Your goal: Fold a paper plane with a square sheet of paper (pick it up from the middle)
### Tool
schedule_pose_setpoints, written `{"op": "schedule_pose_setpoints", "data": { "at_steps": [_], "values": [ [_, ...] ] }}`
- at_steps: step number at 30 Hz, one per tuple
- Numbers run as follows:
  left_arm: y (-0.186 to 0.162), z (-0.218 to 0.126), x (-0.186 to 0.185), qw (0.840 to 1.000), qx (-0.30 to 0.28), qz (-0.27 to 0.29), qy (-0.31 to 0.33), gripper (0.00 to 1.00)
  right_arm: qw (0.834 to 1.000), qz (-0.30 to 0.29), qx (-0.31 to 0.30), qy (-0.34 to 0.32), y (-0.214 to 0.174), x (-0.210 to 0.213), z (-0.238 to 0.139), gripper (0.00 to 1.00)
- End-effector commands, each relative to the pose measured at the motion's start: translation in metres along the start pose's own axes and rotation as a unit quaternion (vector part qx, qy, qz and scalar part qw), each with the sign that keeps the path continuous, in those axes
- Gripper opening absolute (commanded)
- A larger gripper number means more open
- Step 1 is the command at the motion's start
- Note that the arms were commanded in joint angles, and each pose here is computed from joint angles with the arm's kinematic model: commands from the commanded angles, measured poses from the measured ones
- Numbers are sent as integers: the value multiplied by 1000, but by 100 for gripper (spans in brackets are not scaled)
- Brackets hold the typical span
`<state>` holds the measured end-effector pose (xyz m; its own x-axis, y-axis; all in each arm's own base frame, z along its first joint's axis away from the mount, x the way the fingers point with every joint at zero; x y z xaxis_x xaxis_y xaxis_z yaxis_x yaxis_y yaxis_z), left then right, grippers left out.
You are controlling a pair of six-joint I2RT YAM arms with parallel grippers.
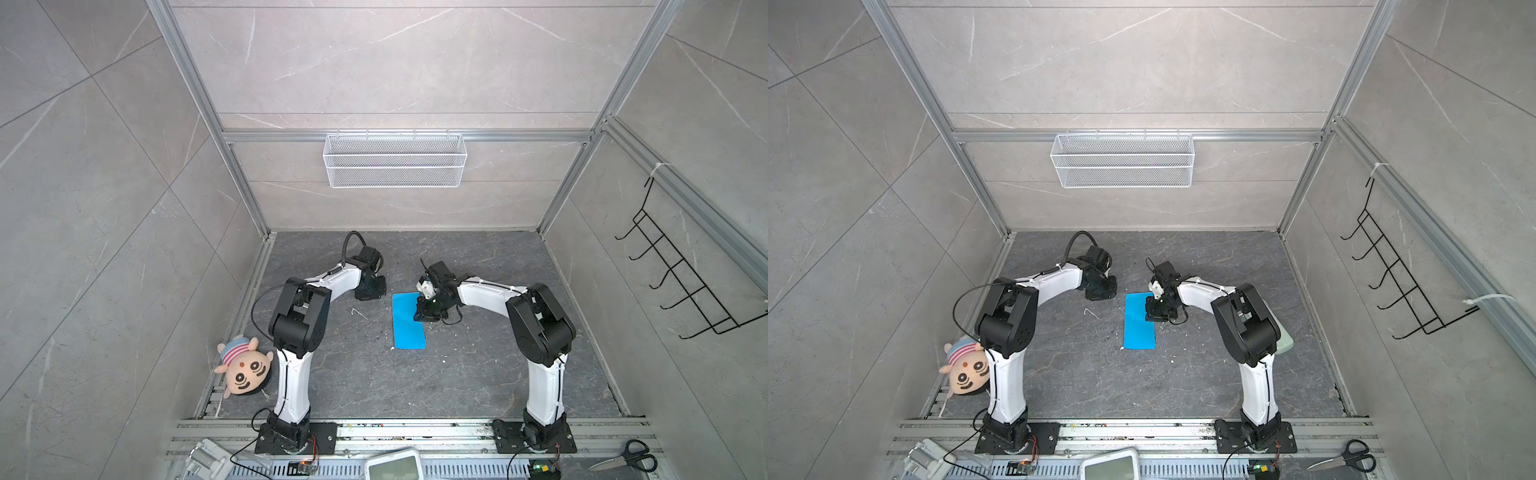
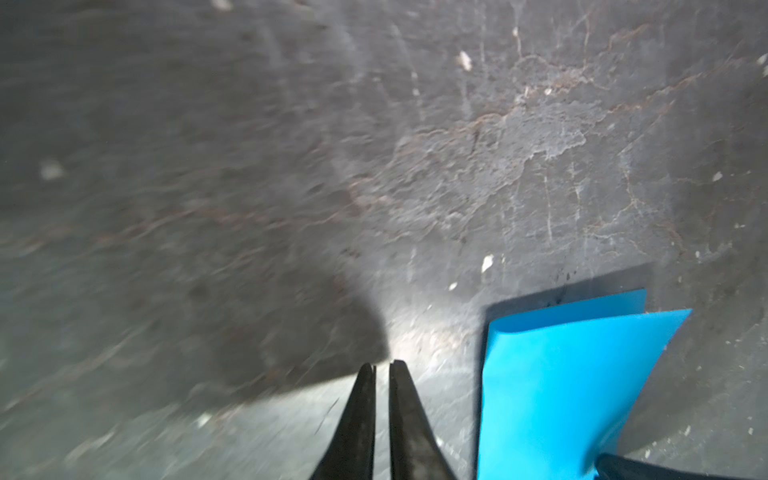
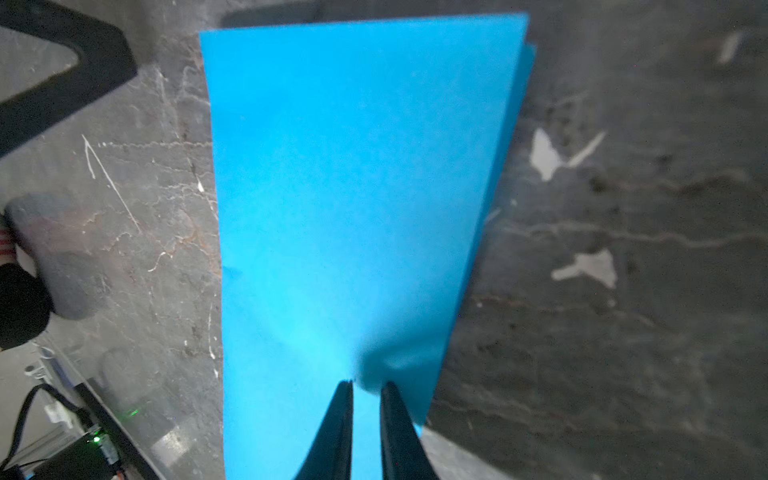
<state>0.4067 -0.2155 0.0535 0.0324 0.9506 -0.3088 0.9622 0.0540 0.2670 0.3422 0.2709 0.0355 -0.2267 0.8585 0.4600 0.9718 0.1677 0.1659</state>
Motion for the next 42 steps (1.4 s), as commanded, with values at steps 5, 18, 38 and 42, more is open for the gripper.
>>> {"op": "schedule_pose_setpoints", "data": {
  "at_steps": [5, 18, 38, 42],
  "values": [
    [-20, -33, -21, 992, -19, -78, -93, 26, 997, -61, 36, -37, -4, -8, 24, 18],
    [-52, -31, -33, 977, -4, -121, -177, 30, 978, -191, 24, 74, 17, 35, 23, 19],
    [-98, -5, -17, 979, 48, -160, -118, 20, 987, -122, -53, 85, 41, 63, -26, 24],
    [-106, -3, -12, 976, 56, -185, -100, 19, 996, -52, -47, 62, 12, 54, -30, 22]
  ]
}}
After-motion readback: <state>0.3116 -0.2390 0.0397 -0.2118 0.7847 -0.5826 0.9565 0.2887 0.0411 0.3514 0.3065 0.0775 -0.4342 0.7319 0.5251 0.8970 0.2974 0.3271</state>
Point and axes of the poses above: each gripper's point midway between its finger pads, its own z axis out along the fingers, its own x axis along the line the jaws close on, y = z × x, the point moved 2 cm from there along -z, back along the fingers, and after that the axes turned 1 degree about -z, right-handed, at the moved point
